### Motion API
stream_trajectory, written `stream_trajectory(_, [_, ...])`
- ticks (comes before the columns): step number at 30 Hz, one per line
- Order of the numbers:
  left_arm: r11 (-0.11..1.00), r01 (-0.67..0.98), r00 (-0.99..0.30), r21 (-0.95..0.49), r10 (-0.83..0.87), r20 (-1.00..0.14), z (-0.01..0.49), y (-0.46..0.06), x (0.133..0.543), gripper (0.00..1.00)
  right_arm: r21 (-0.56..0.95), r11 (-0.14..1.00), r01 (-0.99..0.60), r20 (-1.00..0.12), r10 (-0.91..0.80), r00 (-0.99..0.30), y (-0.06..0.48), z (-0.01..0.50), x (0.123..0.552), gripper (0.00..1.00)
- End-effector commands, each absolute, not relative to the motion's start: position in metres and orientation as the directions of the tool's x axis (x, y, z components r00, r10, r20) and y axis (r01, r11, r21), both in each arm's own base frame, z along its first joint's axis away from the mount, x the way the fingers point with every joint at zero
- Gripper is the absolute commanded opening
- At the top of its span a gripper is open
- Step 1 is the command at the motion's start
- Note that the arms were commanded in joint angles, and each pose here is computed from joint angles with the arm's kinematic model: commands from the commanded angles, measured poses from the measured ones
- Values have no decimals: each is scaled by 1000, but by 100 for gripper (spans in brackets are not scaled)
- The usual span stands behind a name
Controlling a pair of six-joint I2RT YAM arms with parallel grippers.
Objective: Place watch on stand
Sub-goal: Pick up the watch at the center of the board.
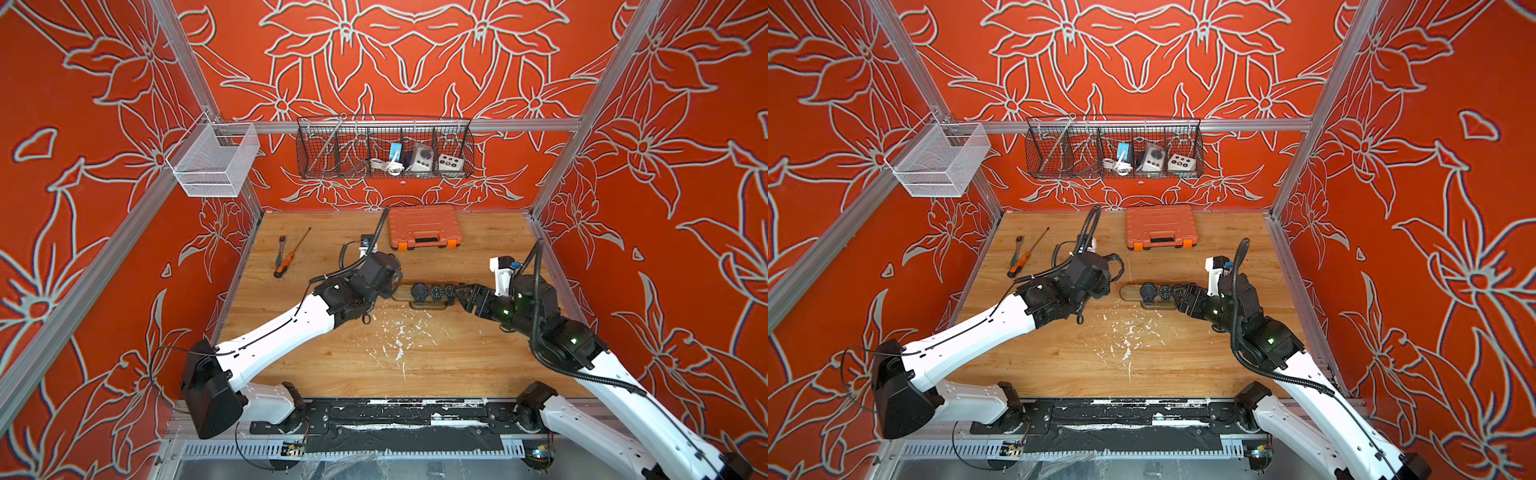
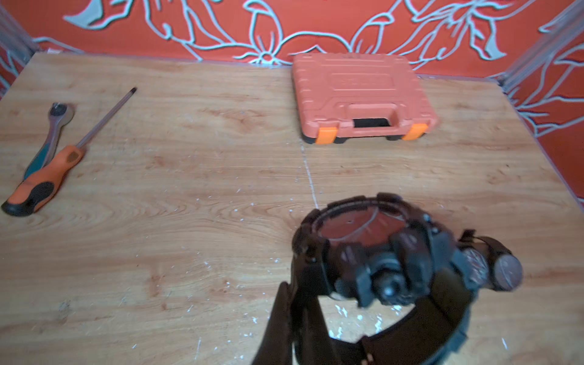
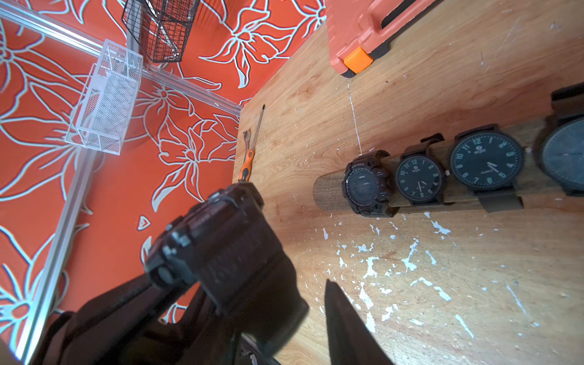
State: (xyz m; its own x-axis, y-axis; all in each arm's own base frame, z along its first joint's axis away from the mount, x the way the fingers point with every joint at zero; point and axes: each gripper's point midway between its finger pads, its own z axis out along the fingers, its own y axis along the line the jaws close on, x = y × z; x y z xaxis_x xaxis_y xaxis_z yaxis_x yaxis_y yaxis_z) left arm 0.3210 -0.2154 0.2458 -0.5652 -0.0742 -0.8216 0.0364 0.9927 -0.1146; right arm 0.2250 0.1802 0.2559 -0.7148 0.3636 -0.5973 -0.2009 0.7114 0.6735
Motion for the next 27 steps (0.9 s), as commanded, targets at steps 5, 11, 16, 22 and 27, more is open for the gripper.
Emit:
stream_trajectory(5, [997, 79, -486, 10, 47, -873, 262, -255, 311, 0, 774, 618, -134, -509, 483, -713, 195, 258, 228, 66])
stream_trajectory(11, [991, 134, -475, -9, 57, -878, 265, -284, 302, 0, 795, 594, -125, -483, 496, -721, 206, 256, 226, 61])
stream_trajectory(16, [985, 173, -465, -11, 72, -882, 267, -302, 294, 0, 809, 577, -113, -467, 515, -718, 211, 253, 228, 60])
stream_trajectory(22, [979, 205, -451, -10, 86, -889, 268, -317, 287, 0, 823, 558, -100, -434, 505, -746, 223, 245, 228, 56])
stream_trajectory(27, [975, 222, -439, 9, 108, -892, 268, -326, 282, 0, 815, 570, -101, -446, 508, -737, 222, 244, 229, 52])
